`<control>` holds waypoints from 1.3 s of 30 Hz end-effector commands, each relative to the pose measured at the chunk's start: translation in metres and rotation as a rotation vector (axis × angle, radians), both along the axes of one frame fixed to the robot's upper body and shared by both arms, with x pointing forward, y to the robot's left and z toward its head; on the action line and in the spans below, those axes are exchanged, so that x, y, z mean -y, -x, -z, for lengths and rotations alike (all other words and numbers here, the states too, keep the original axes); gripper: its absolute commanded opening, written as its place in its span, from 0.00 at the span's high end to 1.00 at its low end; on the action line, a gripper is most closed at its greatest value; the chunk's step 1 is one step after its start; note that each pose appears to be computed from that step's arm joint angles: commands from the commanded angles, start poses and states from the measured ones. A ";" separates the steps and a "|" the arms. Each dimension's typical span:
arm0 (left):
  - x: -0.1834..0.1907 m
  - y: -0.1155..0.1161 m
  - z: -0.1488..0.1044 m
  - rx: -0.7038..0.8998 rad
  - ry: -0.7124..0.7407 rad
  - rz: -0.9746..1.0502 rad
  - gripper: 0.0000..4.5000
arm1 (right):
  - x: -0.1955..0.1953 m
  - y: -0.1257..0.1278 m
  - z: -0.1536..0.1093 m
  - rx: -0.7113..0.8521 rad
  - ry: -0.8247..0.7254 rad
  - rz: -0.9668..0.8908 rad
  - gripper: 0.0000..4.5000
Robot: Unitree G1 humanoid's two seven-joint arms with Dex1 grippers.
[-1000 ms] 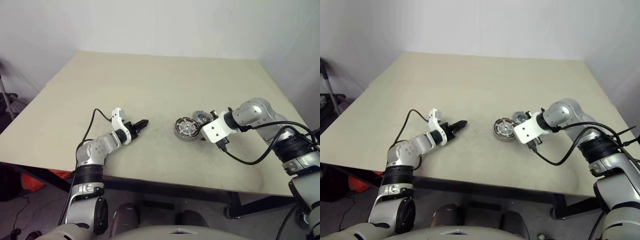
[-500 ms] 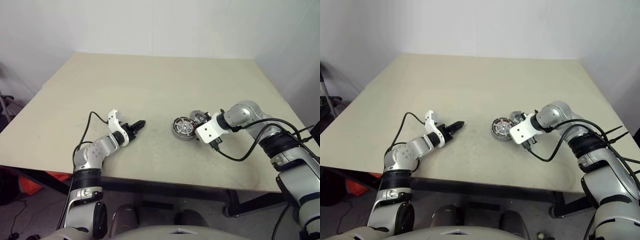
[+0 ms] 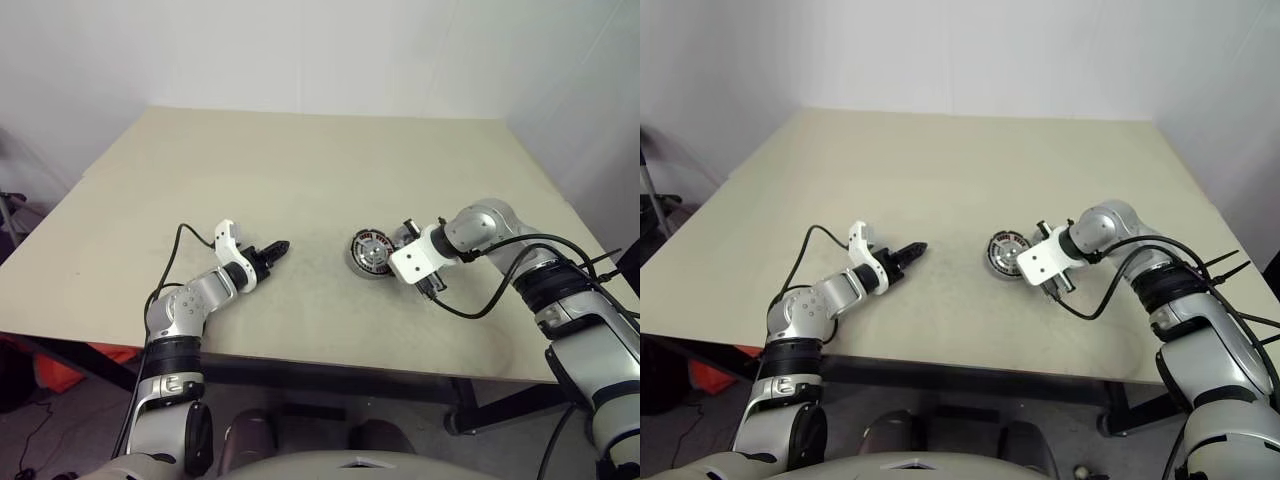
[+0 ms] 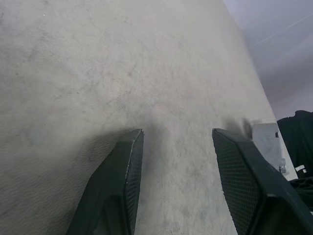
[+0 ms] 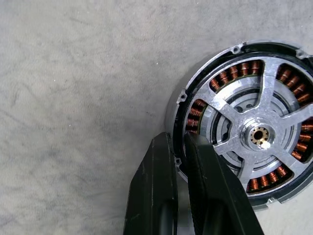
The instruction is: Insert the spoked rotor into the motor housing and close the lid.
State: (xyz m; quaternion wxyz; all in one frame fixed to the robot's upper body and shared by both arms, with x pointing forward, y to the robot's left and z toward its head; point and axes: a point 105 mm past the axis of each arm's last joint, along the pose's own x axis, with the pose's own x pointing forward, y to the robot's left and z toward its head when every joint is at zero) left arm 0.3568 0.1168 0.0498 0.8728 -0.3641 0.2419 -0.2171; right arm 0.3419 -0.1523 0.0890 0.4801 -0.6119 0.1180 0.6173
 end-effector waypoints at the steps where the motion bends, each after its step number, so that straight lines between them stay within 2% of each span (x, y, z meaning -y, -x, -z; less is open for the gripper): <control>1: -0.005 0.000 0.008 -0.031 -0.024 -0.017 0.46 | -0.008 -0.006 -0.015 0.036 -0.041 -0.004 1.00; 3: -0.006 0.001 0.009 -0.035 -0.026 -0.021 0.46 | -0.011 -0.007 -0.026 0.041 -0.080 0.009 1.00; 5: -0.007 0.002 0.012 -0.040 -0.029 -0.026 0.46 | -0.024 -0.011 -0.046 0.022 -0.182 0.057 1.00; 8: -0.007 0.003 0.013 -0.042 -0.029 -0.027 0.46 | -0.042 -0.011 -0.061 -0.098 -0.321 0.150 1.00; 13: -0.007 0.005 0.013 -0.038 -0.026 -0.036 0.46 | -0.041 -0.023 -0.052 -0.081 -0.316 0.237 1.00; 22: -0.018 0.013 0.015 -0.035 -0.049 -0.069 0.46 | -0.052 -0.028 -0.031 -0.103 -0.306 0.307 1.00; 30: -0.021 0.014 0.017 -0.036 -0.060 -0.089 0.46 | -0.071 -0.014 -0.021 -0.161 -0.316 0.274 1.00; 35: -0.021 0.014 0.015 -0.022 -0.069 -0.093 0.46 | -0.076 -0.015 -0.015 -0.176 -0.315 0.292 1.00; 39: -0.023 0.013 0.015 -0.015 -0.080 -0.099 0.46 | -0.081 -0.015 -0.021 -0.162 -0.344 0.271 0.72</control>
